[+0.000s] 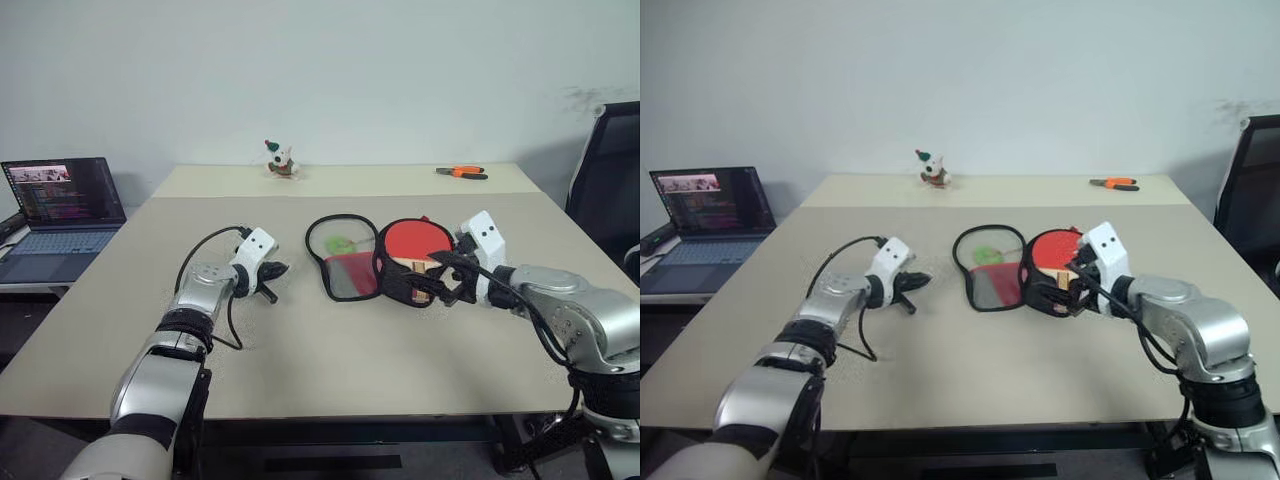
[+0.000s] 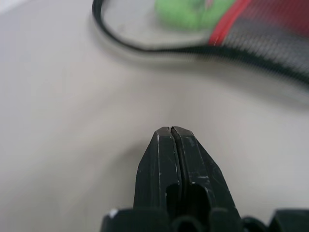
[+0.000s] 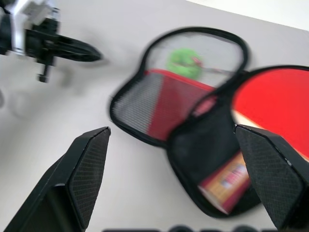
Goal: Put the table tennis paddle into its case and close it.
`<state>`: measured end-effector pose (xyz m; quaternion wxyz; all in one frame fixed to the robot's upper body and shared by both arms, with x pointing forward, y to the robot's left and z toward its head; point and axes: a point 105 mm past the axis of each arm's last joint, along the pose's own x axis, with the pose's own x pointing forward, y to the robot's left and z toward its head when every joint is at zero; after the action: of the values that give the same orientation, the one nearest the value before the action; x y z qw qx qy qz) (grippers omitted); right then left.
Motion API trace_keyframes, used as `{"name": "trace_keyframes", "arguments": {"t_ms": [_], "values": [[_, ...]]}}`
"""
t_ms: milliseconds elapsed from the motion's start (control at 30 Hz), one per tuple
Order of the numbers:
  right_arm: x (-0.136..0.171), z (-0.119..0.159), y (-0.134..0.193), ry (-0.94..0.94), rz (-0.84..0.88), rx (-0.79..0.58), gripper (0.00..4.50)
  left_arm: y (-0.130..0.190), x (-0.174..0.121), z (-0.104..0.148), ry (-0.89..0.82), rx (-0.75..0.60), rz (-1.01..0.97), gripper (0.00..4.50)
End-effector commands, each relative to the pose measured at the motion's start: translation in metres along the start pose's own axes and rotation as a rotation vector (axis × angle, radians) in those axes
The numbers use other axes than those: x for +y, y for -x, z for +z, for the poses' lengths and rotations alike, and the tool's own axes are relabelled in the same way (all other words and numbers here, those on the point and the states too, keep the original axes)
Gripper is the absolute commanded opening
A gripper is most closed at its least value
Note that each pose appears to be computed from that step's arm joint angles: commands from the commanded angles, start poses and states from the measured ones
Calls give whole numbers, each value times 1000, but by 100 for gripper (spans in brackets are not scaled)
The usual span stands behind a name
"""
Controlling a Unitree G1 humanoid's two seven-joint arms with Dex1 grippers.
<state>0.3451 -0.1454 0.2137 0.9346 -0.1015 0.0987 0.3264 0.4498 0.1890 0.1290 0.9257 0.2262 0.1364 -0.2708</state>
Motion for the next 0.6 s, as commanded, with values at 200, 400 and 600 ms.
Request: {"name": "trace_keyframes", "arguments": {"t_ms": [200, 400, 600], "values": [[-14, 6, 21, 25, -95, -39, 450, -23, -15, 32, -1, -68, 40, 5], [-17, 4, 26, 20, -132, -34, 450, -35, -30, 47, 20, -98, 31, 5], [-20, 0, 30, 14, -169, -23, 450, -49, -53, 59, 35, -103, 0, 5]]}}
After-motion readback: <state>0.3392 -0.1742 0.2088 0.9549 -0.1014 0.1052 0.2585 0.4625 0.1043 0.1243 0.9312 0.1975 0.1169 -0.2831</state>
